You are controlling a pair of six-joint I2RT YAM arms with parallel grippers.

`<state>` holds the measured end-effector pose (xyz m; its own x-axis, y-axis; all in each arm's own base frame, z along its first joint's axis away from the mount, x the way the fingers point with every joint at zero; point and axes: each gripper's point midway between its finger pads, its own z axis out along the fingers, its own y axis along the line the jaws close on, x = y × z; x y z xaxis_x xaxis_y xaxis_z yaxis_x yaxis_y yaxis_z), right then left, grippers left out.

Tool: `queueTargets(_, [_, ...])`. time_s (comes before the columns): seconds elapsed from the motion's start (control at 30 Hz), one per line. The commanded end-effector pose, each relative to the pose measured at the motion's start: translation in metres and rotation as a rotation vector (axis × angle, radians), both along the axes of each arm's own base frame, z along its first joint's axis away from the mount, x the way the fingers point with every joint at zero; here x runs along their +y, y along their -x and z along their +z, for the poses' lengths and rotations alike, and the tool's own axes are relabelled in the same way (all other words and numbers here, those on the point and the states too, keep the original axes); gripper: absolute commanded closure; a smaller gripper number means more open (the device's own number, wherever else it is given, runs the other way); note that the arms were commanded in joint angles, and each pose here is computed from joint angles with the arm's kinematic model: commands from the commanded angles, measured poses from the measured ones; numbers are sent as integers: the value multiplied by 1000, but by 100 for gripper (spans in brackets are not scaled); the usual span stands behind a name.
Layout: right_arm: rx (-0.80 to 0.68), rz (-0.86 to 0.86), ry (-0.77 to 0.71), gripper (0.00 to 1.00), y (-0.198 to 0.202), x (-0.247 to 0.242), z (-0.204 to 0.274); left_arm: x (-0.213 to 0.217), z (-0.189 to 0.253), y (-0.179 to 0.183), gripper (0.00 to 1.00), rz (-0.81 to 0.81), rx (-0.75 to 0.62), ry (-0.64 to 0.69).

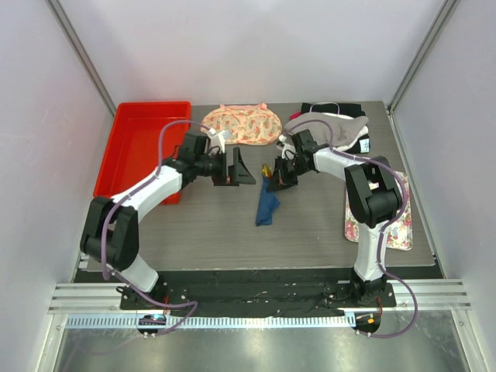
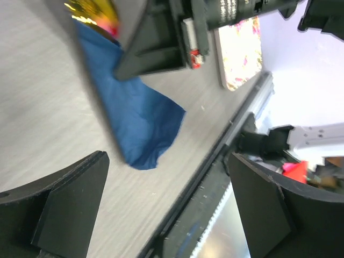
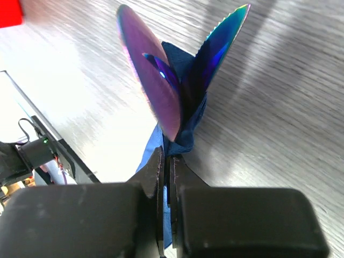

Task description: Place the utensils on the paper napkin and roll it up

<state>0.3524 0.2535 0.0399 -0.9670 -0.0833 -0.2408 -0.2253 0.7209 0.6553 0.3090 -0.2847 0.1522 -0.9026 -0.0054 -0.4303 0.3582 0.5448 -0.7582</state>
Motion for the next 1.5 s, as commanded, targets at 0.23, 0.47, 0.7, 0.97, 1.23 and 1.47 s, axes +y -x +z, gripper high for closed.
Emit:
queueTargets(0.23, [-183,43,-163,99,-11,16,69,74,29,-35,0,152,-258,-58])
queueTargets(0.47, [-277,66,-243,99,-11,21,114,85,55,-45,0,161,-347,-39])
queueTargets(0.7, [-346,130,-326,99,2,26,154,97,79,-53,0,173,-523,-27])
queueTargets(0.97, [-456,241,-448,99,18,33,222,81,130,-15,0,-17,-560,182])
queueTargets(1.23, [-551,368,-530,99,57,48,280,68,160,10,3,13,-483,419])
queueTargets(1.47, [-626,432,-546,99,92,62,312,47,168,37,12,-20,-521,473])
